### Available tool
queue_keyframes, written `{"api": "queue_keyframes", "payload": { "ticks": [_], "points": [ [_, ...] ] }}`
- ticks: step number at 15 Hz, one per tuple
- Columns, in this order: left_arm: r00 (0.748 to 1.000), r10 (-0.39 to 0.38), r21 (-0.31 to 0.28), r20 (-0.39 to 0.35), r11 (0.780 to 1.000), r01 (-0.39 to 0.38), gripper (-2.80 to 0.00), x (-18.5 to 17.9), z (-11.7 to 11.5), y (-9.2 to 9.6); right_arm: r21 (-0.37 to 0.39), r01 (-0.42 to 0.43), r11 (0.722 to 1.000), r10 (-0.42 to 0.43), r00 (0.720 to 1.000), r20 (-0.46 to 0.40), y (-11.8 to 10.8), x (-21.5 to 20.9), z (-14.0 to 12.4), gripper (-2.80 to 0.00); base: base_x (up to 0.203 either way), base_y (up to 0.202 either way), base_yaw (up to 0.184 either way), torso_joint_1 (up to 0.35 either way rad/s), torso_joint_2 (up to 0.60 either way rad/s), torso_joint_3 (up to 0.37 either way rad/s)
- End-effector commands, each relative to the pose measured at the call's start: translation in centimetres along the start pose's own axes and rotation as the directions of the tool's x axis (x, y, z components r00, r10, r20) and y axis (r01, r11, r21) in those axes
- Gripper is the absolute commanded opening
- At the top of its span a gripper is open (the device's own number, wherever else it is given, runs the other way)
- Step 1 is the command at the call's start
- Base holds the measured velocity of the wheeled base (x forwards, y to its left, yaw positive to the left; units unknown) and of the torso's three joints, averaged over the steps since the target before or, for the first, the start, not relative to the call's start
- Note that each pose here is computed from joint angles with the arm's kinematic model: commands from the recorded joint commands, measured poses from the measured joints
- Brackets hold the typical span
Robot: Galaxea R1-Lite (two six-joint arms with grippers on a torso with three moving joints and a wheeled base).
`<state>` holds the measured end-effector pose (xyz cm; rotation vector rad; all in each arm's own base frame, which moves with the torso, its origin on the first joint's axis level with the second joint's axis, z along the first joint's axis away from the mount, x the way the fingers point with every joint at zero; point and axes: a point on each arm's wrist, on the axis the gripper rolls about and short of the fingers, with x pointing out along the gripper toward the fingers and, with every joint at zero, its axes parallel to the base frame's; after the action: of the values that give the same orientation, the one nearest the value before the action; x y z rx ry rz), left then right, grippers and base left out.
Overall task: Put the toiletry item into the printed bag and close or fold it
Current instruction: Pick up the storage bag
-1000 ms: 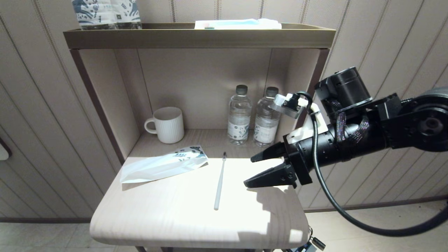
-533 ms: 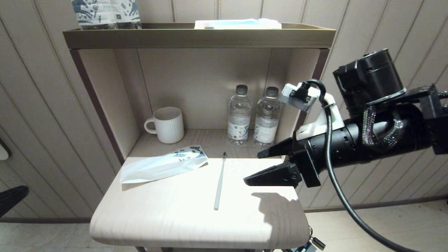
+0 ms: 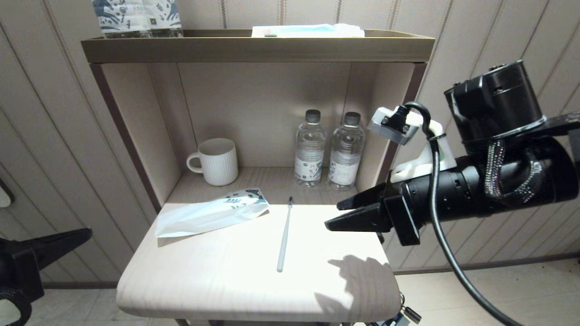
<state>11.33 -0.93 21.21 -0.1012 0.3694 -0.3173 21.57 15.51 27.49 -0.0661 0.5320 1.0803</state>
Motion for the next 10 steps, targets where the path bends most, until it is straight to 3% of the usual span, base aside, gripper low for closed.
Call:
{"api": "queue_keyframes", "payload": {
  "ticks": [1,2,4,5,8,10],
  "points": [
    [0.999,-0.002,-0.015,-0.048,1.000,0.001,-2.80,1.3,0.0,0.4,0.001,-0.007,1.000,0.007,1.000,0.001,0.2,-0.2,-0.1,-2.80,0.000,0.000,0.000,0.000,0.00,0.000],
    [0.998,-0.001,-0.003,-0.064,1.000,0.000,-2.80,1.8,-0.1,0.6,0.002,-0.007,1.000,0.007,1.000,0.000,0.2,-0.3,-0.2,-2.80,0.000,0.000,0.000,0.000,0.00,0.000],
    [0.997,0.005,0.102,-0.075,0.995,0.002,-2.80,2.0,-0.8,0.7,0.008,-0.009,1.000,0.009,1.000,-0.005,0.2,-0.2,-0.2,-2.80,0.000,0.000,0.000,0.000,0.00,0.000],
    [0.997,0.016,0.169,-0.082,0.986,-0.002,0.00,1.9,-1.2,0.7,0.009,-0.009,1.000,0.009,1.000,-0.006,0.2,-0.1,-0.2,-2.80,0.000,0.000,0.000,0.000,0.00,0.000],
    [0.988,0.093,0.328,-0.122,0.943,-0.048,0.00,2.1,-2.6,0.8,0.013,-0.010,1.000,0.010,1.000,-0.011,0.1,0.1,-0.3,-2.80,0.000,0.000,0.000,0.000,0.00,0.000],
    [0.989,0.060,0.413,-0.136,0.911,0.001,0.00,2.4,-2.9,-0.1,0.016,-0.011,1.000,0.011,1.000,-0.015,0.0,0.2,-0.3,-2.80,0.000,0.000,0.000,0.000,0.00,0.000]
  ]
}}
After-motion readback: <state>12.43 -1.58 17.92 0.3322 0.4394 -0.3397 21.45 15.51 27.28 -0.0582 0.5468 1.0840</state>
